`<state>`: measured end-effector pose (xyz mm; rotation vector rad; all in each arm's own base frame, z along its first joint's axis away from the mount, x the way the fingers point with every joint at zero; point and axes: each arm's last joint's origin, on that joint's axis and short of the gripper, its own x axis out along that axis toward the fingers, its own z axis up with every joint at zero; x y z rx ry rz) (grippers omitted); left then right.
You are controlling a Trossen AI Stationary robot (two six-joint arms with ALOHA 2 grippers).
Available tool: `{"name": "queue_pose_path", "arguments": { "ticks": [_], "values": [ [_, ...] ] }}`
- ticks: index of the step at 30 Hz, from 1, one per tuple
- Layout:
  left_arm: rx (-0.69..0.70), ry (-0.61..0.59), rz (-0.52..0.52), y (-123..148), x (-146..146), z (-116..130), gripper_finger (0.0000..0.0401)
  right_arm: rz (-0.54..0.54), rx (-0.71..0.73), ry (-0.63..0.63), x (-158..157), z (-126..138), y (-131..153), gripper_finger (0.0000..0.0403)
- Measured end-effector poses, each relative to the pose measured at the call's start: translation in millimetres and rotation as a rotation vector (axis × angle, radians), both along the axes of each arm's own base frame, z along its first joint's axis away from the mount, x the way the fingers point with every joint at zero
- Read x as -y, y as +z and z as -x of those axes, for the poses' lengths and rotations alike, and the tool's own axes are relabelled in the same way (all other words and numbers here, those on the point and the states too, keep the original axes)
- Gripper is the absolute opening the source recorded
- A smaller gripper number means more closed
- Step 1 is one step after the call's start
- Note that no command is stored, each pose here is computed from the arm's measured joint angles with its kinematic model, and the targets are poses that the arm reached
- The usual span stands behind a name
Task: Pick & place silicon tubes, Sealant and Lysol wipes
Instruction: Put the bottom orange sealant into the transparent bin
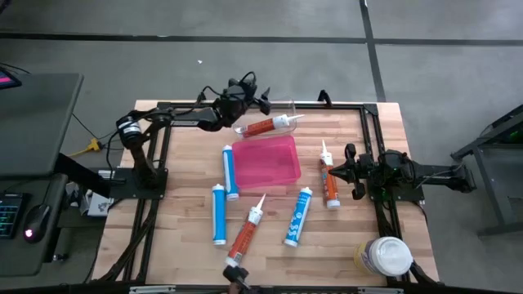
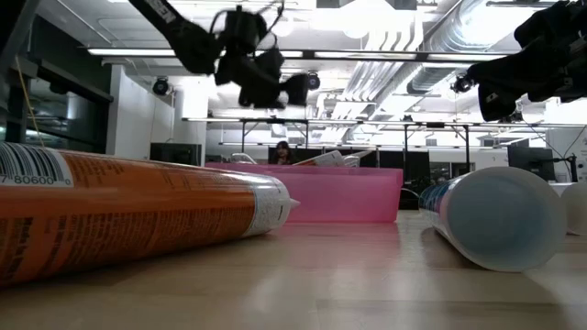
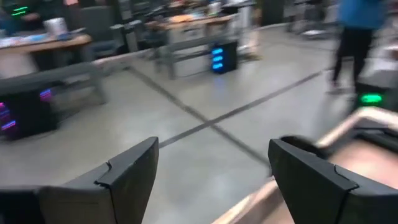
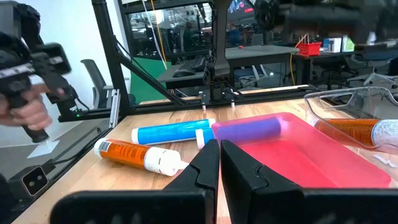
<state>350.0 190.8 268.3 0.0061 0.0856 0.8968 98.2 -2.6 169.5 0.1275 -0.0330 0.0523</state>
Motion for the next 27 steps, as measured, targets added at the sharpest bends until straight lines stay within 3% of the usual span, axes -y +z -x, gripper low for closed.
{"name": "queue_pose_path", "arguments": {
  "ticks": [8,18,27],
  "values": [
    [-0.077,-0.217,0.047,36,31,10,0.0296,0.0,0.0,0.0,0,0,0,0.0012],
    [-0.14,-0.285,0.32,60,79,46,0.0296,0.0,0.0,0.0,0,0,0,0.0012],
    [-0.202,-0.287,0.566,50,113,56,0.0295,0.0,0.0,0.0,0,0,0,0.0012]
  ]
}}
